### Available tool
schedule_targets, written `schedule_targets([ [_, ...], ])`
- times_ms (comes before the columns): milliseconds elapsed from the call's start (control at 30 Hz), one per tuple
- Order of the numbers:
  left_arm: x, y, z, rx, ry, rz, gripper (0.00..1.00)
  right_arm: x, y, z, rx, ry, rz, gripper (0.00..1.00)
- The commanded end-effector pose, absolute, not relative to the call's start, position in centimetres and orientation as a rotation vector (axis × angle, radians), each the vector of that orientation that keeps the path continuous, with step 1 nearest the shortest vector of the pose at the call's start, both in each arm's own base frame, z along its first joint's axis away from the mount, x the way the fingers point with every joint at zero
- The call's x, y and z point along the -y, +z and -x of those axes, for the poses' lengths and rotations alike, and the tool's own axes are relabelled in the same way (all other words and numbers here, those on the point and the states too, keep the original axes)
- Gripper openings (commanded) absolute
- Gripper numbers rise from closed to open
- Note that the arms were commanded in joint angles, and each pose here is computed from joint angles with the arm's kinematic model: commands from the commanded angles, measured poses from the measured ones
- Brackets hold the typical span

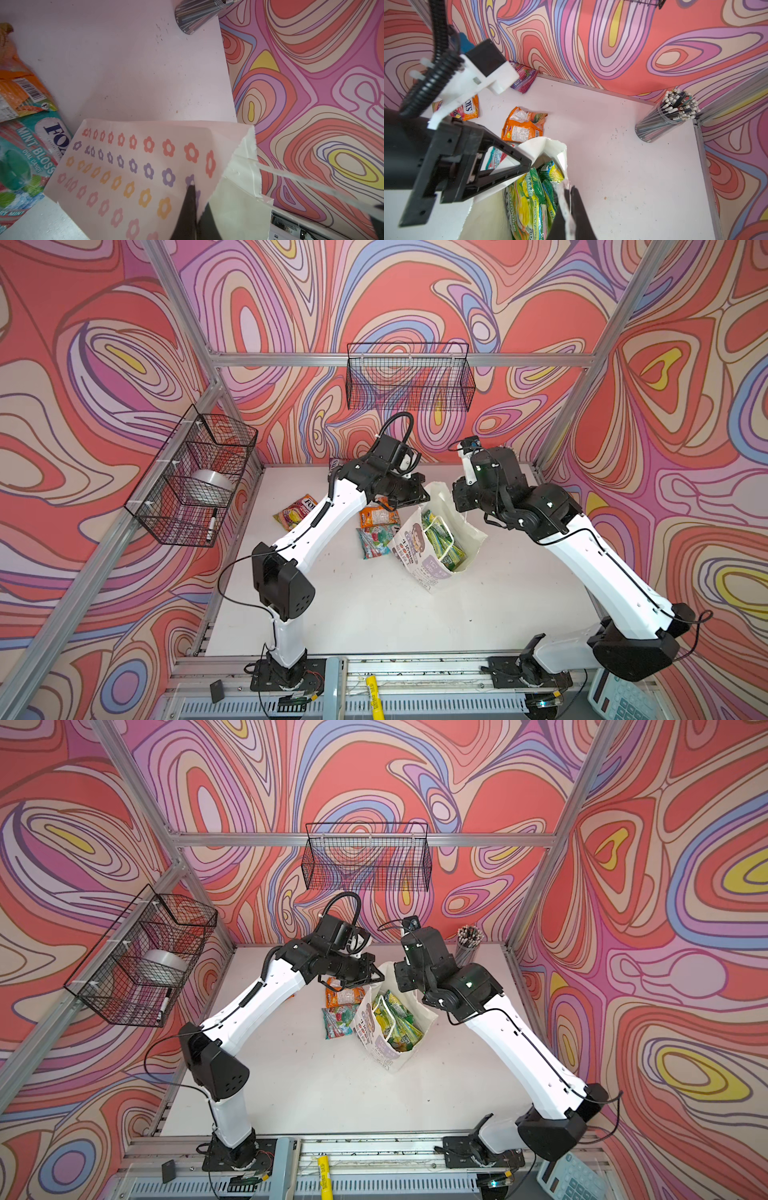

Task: Place the snacks into the paper bag

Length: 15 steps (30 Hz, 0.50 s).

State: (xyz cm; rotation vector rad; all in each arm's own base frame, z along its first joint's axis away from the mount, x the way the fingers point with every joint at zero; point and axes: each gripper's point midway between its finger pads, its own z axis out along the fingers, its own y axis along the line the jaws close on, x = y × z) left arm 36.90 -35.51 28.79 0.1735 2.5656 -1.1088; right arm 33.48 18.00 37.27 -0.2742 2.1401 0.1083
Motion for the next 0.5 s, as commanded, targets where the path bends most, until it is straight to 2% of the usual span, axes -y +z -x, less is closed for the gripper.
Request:
schedule_targets([
  [0, 36.3, 31.1, -37.4, -2.508, -1.153, -0.224, 0.02, -16.1, 38.9, -33.5, -2.084, 0.123, 0.170, 0.00],
  [133, 34.4, 33.2, -38.3, -2.479, -1.084, -0.184, 0.44, -14.7, 38.1, -33.8, -2.102, 0.126, 0.119, 0.00],
  [267, 30.8, 36.9, -37.7, -2.395, -0.991, -0.133, 0.75, -14.5, 37.3, -33.8, -2.116, 0.151, 0.102, 0.00],
  [367, 28.3, 39.6, -36.0, -2.323, -0.974, -0.114, 0.86, -14.3, 37.0, -33.7, -2.115, 0.158, 0.096, 0.00],
  [467, 26.5, 41.0, -33.0, -2.286, -0.988, -0.114, 0.88, -14.2, 36.8, -33.5, -2.117, 0.168, 0.092, 0.00],
])
